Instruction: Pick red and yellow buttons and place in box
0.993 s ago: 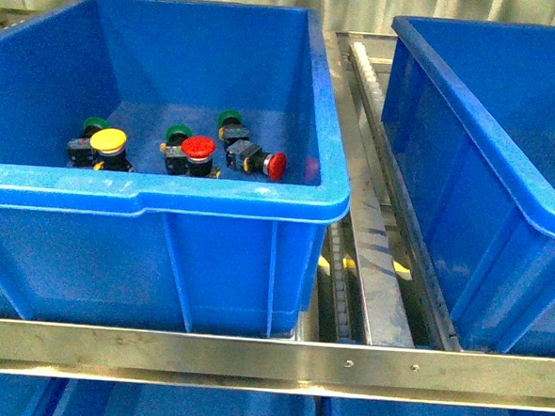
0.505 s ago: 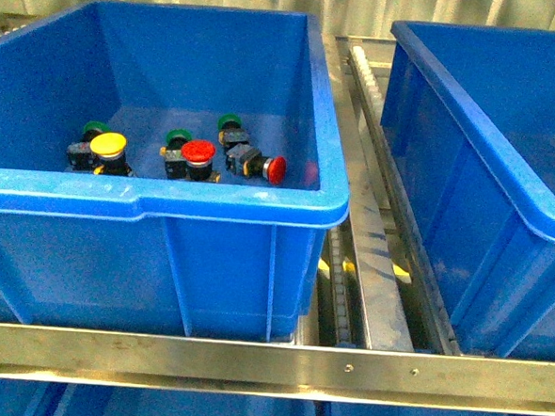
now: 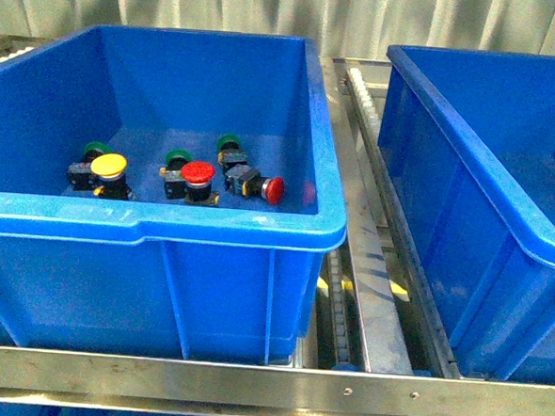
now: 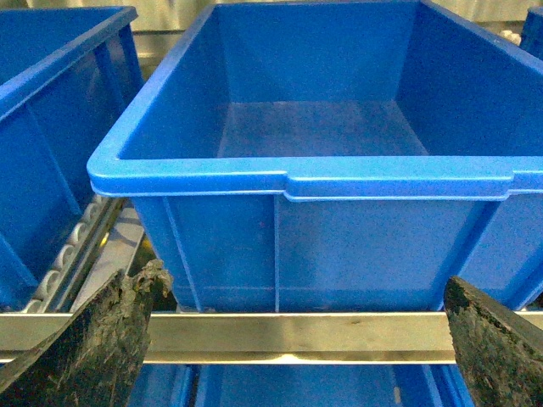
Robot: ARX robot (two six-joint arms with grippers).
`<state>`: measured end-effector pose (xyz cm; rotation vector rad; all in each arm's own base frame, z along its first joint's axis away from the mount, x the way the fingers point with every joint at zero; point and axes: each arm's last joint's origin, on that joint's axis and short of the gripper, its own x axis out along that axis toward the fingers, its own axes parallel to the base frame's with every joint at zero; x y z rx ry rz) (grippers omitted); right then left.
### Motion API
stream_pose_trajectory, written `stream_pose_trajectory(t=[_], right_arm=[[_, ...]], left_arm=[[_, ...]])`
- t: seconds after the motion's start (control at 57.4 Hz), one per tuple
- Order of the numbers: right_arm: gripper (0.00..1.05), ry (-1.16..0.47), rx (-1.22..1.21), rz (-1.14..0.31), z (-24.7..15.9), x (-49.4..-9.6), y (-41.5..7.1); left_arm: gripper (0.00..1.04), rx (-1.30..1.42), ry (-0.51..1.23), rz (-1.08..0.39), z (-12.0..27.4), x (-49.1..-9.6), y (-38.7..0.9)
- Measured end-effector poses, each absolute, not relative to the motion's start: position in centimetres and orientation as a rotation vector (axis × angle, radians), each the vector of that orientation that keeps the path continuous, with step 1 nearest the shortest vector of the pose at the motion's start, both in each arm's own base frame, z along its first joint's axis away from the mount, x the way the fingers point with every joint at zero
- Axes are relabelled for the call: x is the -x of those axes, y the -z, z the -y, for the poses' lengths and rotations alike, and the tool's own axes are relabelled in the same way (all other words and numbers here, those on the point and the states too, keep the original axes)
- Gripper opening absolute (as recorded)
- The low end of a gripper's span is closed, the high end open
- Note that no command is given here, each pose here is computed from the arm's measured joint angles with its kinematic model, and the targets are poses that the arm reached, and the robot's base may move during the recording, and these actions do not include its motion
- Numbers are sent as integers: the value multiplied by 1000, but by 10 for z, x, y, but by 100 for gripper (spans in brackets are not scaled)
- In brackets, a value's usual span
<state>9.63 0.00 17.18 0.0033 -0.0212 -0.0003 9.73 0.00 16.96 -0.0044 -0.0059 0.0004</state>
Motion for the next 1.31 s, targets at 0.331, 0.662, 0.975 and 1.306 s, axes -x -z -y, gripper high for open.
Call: stream_pose_trajectory(t=[0.331, 0.662, 0.975, 1.306], right_arm=[[99, 0, -3, 21, 0, -96, -172], [99, 0, -3, 21, 0, -96, -172], [99, 0, -3, 21, 0, -96, -172], [99, 1, -3, 21, 0, -96, -172]], left_arm=[[97, 4, 0, 6, 0, -97, -170], [97, 4, 0, 6, 0, -97, -170], [97, 4, 0, 6, 0, -97, -170], [97, 251, -93, -202, 3, -104, -172]])
